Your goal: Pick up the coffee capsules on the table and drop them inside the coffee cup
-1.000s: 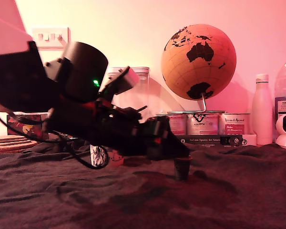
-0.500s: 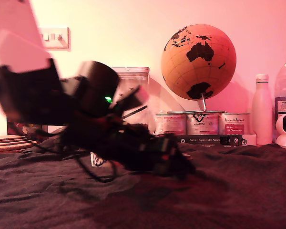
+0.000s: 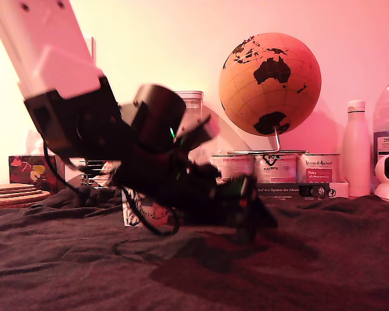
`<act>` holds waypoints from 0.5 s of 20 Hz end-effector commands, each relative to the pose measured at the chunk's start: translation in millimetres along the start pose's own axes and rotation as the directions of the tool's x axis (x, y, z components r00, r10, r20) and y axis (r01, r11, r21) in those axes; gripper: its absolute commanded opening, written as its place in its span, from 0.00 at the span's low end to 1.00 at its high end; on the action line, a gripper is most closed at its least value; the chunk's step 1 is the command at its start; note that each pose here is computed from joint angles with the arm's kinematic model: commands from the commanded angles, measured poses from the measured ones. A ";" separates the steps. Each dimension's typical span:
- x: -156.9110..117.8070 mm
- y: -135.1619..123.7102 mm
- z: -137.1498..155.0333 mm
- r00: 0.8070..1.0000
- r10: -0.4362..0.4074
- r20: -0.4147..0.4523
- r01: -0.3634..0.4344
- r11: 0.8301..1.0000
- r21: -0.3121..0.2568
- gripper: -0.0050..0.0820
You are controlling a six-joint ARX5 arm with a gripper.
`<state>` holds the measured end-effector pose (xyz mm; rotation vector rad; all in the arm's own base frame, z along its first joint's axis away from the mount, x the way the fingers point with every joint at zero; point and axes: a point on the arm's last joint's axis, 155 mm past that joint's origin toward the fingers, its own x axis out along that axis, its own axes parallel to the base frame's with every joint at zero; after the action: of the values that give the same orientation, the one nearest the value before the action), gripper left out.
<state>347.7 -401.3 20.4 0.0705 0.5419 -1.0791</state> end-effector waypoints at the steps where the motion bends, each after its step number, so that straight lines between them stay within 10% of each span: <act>1: 3.5 -1.6 -18.9 0.999 -0.004 -0.042 0.003 1.000 -0.016 0.75; 8: 3.4 -0.3 -22.9 0.998 0.004 -0.058 -0.005 1.000 -0.014 0.75; 10: 3.3 3.3 -22.8 0.998 0.022 -0.058 -0.023 1.000 -0.013 0.60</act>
<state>348.8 -397.7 14.5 0.0816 0.5620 -1.0569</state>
